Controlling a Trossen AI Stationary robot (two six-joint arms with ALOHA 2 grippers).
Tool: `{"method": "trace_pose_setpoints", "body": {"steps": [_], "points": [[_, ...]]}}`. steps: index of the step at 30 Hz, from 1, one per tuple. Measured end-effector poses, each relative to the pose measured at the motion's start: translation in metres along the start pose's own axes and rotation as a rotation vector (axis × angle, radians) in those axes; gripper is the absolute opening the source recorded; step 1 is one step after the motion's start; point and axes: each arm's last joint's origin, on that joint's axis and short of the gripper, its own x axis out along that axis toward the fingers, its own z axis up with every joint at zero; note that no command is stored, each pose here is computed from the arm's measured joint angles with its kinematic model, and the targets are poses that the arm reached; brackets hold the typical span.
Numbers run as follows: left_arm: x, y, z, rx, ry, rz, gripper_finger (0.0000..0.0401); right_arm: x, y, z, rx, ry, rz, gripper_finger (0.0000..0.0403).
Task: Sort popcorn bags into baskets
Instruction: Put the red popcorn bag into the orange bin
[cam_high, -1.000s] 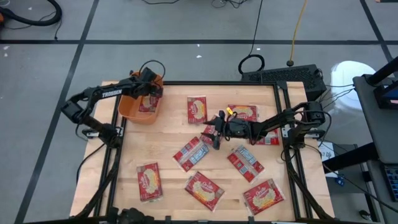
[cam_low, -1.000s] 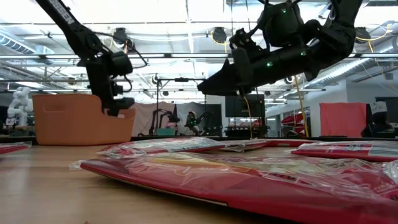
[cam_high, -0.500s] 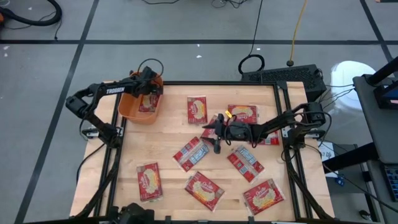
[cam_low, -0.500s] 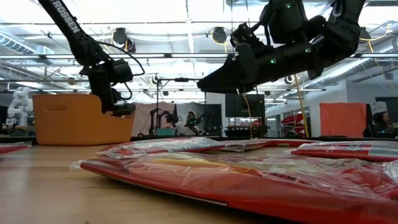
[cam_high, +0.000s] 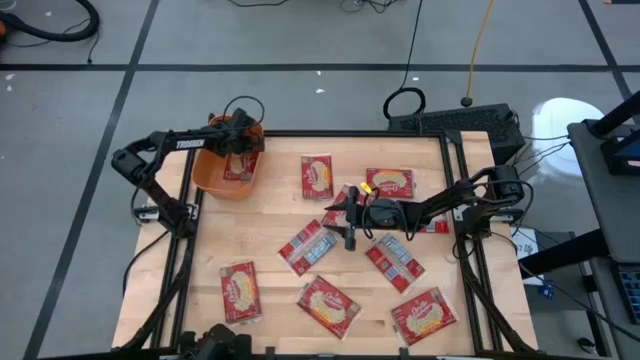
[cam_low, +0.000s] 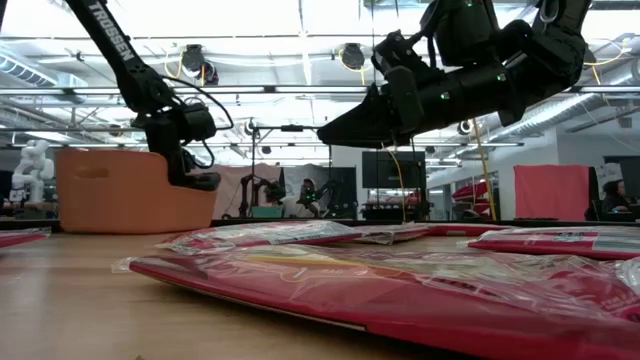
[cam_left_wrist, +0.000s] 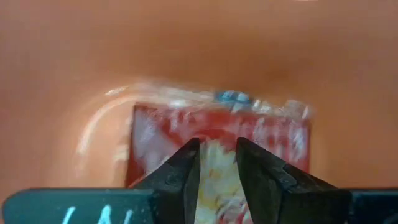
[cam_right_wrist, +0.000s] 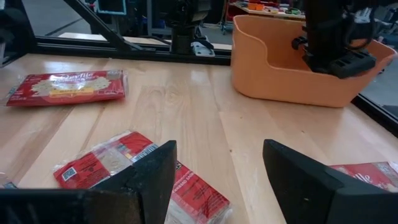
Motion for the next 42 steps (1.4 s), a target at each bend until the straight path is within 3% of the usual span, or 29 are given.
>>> {"method": "trace_pose_setpoints", "body": {"steps": [7, 12, 20, 33, 36, 42], "points": [[0.003, -0.003, -0.001, 0.022, 0.004, -0.018, 0.0092, 0.000, 0.000, 0.000, -0.019, 0.000, 0.000, 0.0233], [0.003, 0.000, -0.002, 0.084, 0.020, 0.001, 0.0013, 0.000, 0.000, 0.000, -0.019, -0.001, 0.000, 0.0233], [-0.003, 0.001, 0.001, 0.140, -0.009, 0.007, 0.0003, 0.000, 0.000, 0.000, -0.032, 0.000, 0.000, 0.0233], [-0.027, 0.009, 0.005, 0.216, -0.034, 0.026, 0.0008, 0.000, 0.000, 0.000, -0.033, 0.000, 0.001, 0.0233], [-0.026, 0.012, 0.007, 0.179, -0.035, 0.031, 0.0028, 0.000, 0.000, 0.000, -0.035, 0.000, 0.001, 0.0233], [-0.026, 0.013, 0.002, 0.222, 0.015, 0.031, 0.0098, 0.000, 0.000, 0.000, -0.034, 0.002, 0.001, 0.0233]]}}
